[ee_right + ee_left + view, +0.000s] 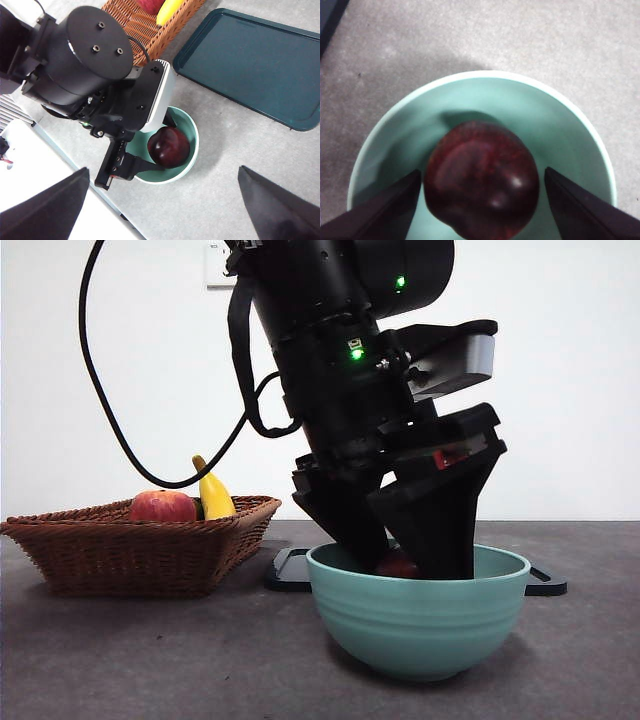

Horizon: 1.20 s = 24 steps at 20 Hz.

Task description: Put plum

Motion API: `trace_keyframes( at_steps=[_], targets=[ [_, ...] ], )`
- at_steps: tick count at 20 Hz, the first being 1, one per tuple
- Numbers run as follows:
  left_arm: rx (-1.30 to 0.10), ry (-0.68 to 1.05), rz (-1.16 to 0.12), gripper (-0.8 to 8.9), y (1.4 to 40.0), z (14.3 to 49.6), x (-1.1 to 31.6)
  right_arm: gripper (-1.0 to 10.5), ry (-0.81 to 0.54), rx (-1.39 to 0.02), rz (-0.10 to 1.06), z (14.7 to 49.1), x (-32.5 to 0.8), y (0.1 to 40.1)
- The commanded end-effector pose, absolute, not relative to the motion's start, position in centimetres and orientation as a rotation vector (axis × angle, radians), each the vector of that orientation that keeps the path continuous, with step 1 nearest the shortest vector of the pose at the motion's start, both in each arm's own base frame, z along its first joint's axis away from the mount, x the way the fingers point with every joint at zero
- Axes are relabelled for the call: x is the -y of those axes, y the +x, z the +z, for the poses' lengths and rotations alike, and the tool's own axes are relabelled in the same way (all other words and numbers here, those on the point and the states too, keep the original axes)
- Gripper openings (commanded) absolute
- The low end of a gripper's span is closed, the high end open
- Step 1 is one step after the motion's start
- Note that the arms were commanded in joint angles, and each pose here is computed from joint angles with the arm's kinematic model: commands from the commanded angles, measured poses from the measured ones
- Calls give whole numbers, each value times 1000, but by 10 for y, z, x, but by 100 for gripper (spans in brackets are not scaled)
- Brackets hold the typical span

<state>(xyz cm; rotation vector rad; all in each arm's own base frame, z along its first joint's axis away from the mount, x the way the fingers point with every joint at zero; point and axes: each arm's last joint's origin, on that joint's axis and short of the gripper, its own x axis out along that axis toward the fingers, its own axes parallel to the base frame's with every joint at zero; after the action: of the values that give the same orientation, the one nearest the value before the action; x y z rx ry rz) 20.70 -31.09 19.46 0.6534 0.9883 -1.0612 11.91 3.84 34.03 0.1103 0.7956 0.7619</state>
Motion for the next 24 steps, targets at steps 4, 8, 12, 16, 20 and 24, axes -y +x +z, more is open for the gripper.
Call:
trace_keyframes(
  at_steps=[4, 8, 12, 16, 20, 24],
  targets=[
    [-917, 631, -1074, 406, 208, 228, 317, 475, 113, -778, 759, 346, -39, 120],
    [-806, 537, -1046, 406, 212, 276, 302, 475, 112, -778, 759, 346, -39, 120],
    [-693, 391, -955, 406, 217, 329, 258, 475, 113, -779, 759, 346, -39, 120],
    [-570, 277, -839, 404, 212, 380, 197, 475, 113, -778, 759, 346, -39, 120],
    [-537, 225, -729, 404, 197, 406, 142, 475, 112, -778, 759, 346, -39, 120],
    [-567, 151, -757, 403, 177, 408, 104, 475, 112, -778, 759, 346, -39, 120]
  ],
)
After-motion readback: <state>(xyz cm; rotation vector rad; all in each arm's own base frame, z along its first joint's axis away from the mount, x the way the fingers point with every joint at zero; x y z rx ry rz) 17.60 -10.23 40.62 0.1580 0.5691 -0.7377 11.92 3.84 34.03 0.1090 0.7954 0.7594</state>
